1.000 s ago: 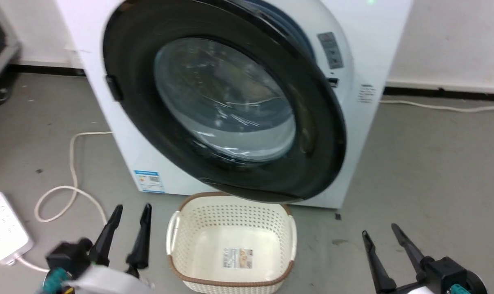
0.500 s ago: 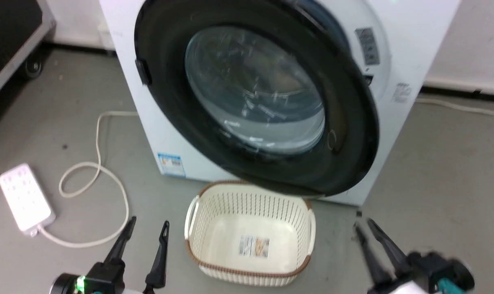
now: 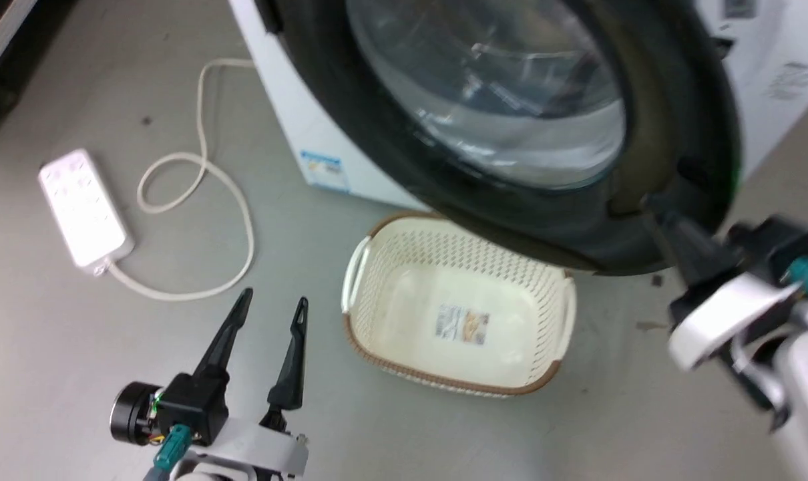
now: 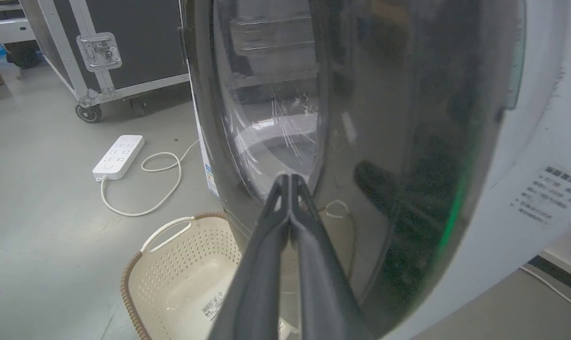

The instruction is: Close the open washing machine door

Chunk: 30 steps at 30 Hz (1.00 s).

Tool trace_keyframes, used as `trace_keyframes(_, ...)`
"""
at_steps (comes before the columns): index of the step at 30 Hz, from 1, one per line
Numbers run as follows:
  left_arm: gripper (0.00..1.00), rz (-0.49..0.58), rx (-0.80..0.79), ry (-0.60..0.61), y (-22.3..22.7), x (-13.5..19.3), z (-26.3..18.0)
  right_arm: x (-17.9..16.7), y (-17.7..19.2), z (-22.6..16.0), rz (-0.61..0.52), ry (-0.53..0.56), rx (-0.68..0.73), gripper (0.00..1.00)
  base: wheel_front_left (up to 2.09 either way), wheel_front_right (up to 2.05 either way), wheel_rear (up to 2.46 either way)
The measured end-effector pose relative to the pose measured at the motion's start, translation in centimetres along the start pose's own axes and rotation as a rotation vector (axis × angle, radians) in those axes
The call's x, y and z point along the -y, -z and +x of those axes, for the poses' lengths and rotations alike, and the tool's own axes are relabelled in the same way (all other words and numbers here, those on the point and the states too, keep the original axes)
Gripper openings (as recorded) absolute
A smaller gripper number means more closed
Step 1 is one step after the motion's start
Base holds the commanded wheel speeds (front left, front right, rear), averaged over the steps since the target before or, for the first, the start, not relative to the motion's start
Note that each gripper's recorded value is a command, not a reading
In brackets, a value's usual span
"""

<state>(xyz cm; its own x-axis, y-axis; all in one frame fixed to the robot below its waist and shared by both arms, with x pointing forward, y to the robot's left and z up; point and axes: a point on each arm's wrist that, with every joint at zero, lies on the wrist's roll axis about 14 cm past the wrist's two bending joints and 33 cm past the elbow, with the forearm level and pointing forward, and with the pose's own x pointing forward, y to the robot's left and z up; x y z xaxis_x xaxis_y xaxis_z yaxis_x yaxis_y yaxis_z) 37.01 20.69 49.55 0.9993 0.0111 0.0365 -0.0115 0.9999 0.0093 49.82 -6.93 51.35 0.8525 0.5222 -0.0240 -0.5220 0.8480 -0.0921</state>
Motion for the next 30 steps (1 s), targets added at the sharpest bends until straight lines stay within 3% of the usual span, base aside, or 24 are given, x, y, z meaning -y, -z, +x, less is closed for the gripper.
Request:
trace_keyframes(5, 1.00, 0.001, -0.027, -0.033, 0.9, -0.9, 0.4, 2.4, 1.4, 3.3, 0.010, 0.002, -0.053, 0.00, 0.00, 0.00, 0.00)
trace_keyframes(6, 1.00, 0.006, -0.038, -0.045, 1.2, -1.3, 0.7, 4.7, 1.8, 5.1, 0.027, 0.040, -0.065, 0.00, 0.00, 0.00, 0.00)
trace_keyframes(14, 1.00, 0.012, -0.059, -0.062, 2.0, -1.9, 1.2, 10.3, 1.4, 8.5, 0.085, 0.183, -0.059, 0.00, 0.00, 0.00, 0.00)
trace_keyframes(24, 1.00, 0.001, -0.047, -0.064, 1.7, -1.8, 1.4, 11.2, 1.6, 8.9, 0.141, 0.228, -0.071, 0.00, 0.00, 0.00, 0.00)
trace_keyframes(28, 1.00, -0.008, -0.014, -0.056, 0.6, -1.6, 1.2, 11.4, -0.1, 7.7, 0.128, 0.247, -0.026, 0.00, 0.00, 0.00, 0.00)
trace_keyframes(29, 1.00, -0.008, -0.005, -0.053, 0.2, -1.5, 1.1, 11.5, -0.7, 7.1, 0.119, 0.251, -0.005, 0.46, 0.00, 0.00, 0.00)
trace_keyframes(30, 1.00, -0.007, 0.003, -0.051, 0.0, -1.5, 1.0, 11.3, -0.9, 6.5, 0.114, 0.253, 0.006, 1.00, 0.00, 0.00, 0.00)
